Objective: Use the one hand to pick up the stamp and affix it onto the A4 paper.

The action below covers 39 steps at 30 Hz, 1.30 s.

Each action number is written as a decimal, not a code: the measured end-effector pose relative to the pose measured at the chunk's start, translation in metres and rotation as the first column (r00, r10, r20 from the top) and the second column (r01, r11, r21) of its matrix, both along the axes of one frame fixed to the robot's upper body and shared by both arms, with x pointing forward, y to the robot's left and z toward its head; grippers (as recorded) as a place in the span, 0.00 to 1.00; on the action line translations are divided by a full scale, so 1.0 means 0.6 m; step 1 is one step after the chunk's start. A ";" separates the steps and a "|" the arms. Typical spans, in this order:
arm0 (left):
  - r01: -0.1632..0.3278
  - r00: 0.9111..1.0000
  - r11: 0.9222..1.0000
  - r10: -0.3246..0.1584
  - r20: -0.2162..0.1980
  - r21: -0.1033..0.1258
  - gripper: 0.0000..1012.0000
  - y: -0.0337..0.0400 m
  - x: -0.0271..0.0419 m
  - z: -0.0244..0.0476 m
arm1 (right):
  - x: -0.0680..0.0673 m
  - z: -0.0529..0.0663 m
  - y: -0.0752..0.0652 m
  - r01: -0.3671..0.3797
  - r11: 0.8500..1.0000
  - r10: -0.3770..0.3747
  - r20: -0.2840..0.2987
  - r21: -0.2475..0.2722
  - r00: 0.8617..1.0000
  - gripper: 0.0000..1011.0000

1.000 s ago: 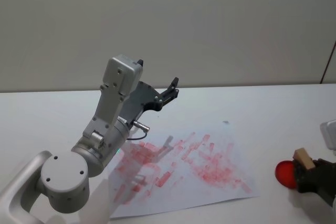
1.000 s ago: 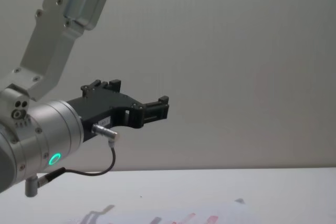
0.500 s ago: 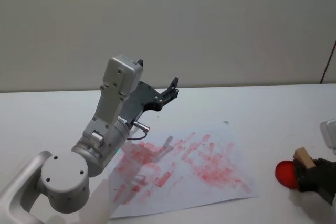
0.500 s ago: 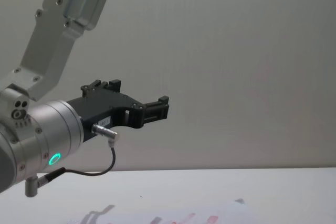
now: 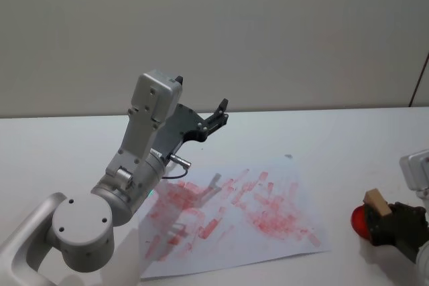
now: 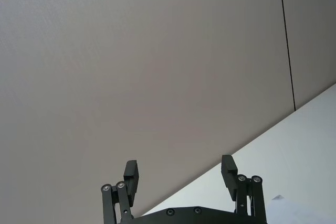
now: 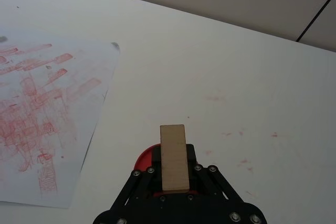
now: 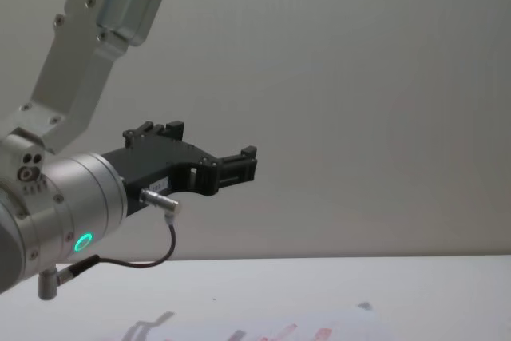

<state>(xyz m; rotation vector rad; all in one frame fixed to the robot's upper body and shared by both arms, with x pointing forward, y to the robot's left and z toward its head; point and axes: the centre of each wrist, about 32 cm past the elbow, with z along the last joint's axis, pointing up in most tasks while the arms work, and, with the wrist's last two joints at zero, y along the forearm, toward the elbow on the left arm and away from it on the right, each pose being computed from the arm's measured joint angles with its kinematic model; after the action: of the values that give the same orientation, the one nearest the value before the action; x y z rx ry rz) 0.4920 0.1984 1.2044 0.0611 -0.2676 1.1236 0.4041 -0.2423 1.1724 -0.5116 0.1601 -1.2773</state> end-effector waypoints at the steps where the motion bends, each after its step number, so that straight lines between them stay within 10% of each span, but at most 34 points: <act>1: 0.000 1.000 1.000 0.000 0.000 0.000 0.99 0.000 0.000 0.000 | 0.000 0.000 0.001 -0.002 1.000 0.002 0.000 0.002 1.000 0.22; 10: 0.000 1.000 1.000 0.000 0.000 0.000 0.99 0.000 0.000 0.000 | -0.001 -0.002 0.003 -0.008 1.000 0.008 -0.002 0.009 1.000 0.29; 30: 0.000 1.000 1.000 0.000 0.000 0.000 0.99 0.000 0.000 0.000 | -0.002 -0.004 0.004 -0.012 1.000 0.012 -0.003 0.015 1.000 0.93; 39: 0.000 1.000 1.000 0.000 0.000 0.000 0.99 0.000 0.000 0.000 | -0.002 -0.004 0.004 -0.012 1.000 0.012 -0.003 0.016 1.000 0.99</act>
<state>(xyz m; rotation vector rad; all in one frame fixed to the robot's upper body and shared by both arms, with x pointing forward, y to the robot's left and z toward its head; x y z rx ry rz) 0.4920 0.1984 1.2044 0.0612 -0.2675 1.1236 0.4028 -0.2399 1.1701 -0.5002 0.1691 -1.2625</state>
